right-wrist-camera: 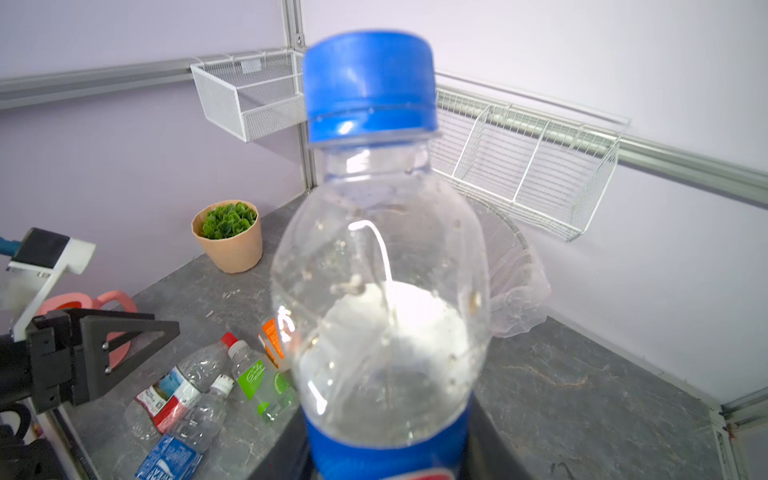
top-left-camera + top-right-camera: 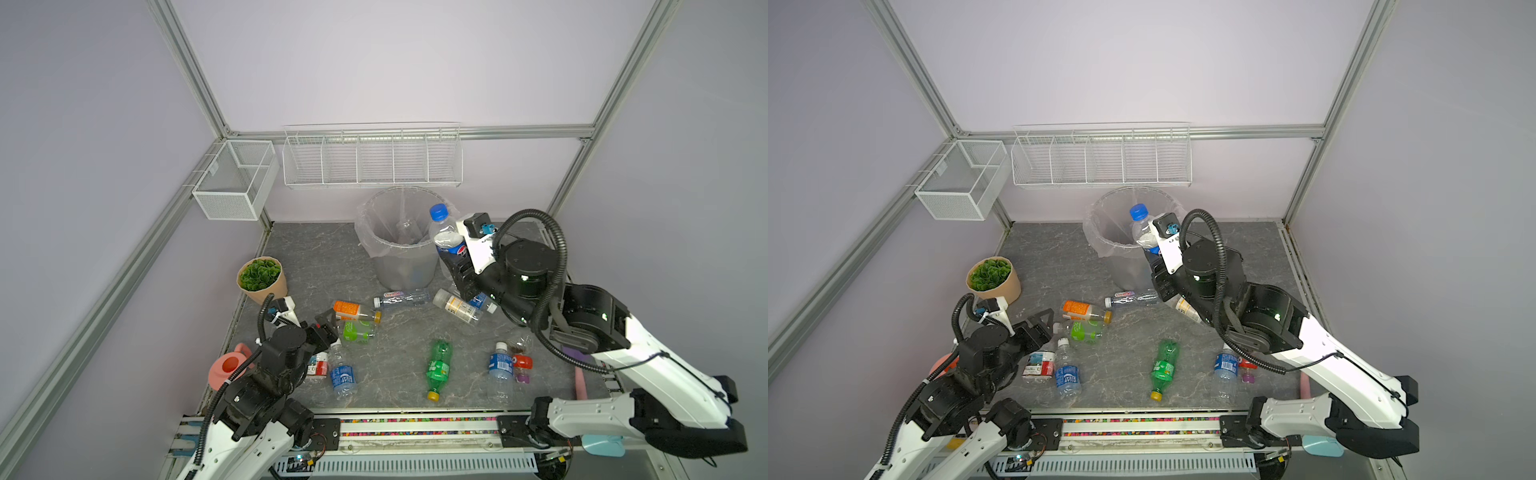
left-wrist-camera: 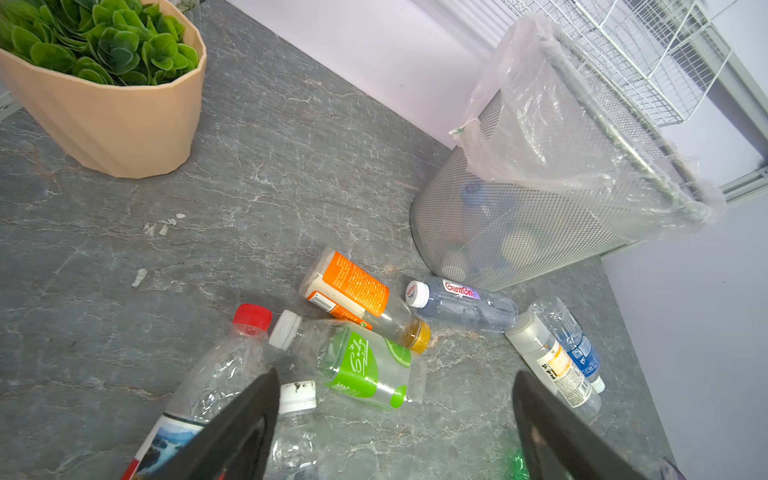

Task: Throw the plastic bottles in the bin
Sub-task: 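Carry the Pepsi bottle over the bin with the right gripper, then open the right gripper over the bin while the left gripper moves toward the orange bottle, then lower the left gripper onto the orange-labelled bottle and close on it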

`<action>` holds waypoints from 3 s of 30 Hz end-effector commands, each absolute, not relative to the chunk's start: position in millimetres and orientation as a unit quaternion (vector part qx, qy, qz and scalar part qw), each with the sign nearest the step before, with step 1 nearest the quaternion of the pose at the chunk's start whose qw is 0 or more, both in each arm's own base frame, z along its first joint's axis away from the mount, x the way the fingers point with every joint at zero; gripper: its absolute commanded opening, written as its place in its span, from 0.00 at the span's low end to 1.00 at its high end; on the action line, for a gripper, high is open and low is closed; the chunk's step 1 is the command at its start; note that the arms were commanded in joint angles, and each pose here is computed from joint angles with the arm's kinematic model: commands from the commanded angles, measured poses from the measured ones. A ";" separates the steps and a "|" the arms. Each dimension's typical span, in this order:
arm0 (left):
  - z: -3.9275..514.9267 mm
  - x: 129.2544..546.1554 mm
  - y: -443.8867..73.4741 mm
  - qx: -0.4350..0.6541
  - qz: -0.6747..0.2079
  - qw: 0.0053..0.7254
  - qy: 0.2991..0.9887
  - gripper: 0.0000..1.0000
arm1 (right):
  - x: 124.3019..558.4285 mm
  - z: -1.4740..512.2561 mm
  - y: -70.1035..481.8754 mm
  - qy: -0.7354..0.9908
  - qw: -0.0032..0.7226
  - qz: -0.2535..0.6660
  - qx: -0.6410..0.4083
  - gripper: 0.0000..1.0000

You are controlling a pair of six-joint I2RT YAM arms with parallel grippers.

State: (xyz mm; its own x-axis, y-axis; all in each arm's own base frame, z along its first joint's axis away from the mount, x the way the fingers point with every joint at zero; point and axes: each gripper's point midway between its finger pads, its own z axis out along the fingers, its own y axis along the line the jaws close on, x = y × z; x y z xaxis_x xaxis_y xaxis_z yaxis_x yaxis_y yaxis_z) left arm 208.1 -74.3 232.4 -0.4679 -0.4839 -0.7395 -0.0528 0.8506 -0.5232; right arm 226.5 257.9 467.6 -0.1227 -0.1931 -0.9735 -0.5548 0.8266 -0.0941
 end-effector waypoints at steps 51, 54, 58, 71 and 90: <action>234.6 205.6 -78.3 -0.137 -0.220 0.487 0.834 0.87 | 367.4 464.3 262.2 0.807 0.527 0.182 -0.192 0.88; 234.3 206.1 -78.8 -0.137 -0.219 0.485 0.836 0.87 | 360.6 465.3 258.3 0.804 0.531 0.187 -0.192 0.88; 228.9 206.9 -78.7 -0.138 -0.210 0.476 0.843 0.87 | 352.7 466.0 253.7 0.800 0.535 0.193 -0.192 0.88; 198.7 231.0 -101.2 -0.130 -0.184 0.412 0.883 0.93 | 327.6 444.4 237.1 0.804 0.528 0.196 -0.194 0.88; 156.0 296.1 -96.2 -0.288 -0.198 0.283 0.893 0.88 | 310.9 411.7 211.8 0.821 0.516 0.185 -0.161 0.88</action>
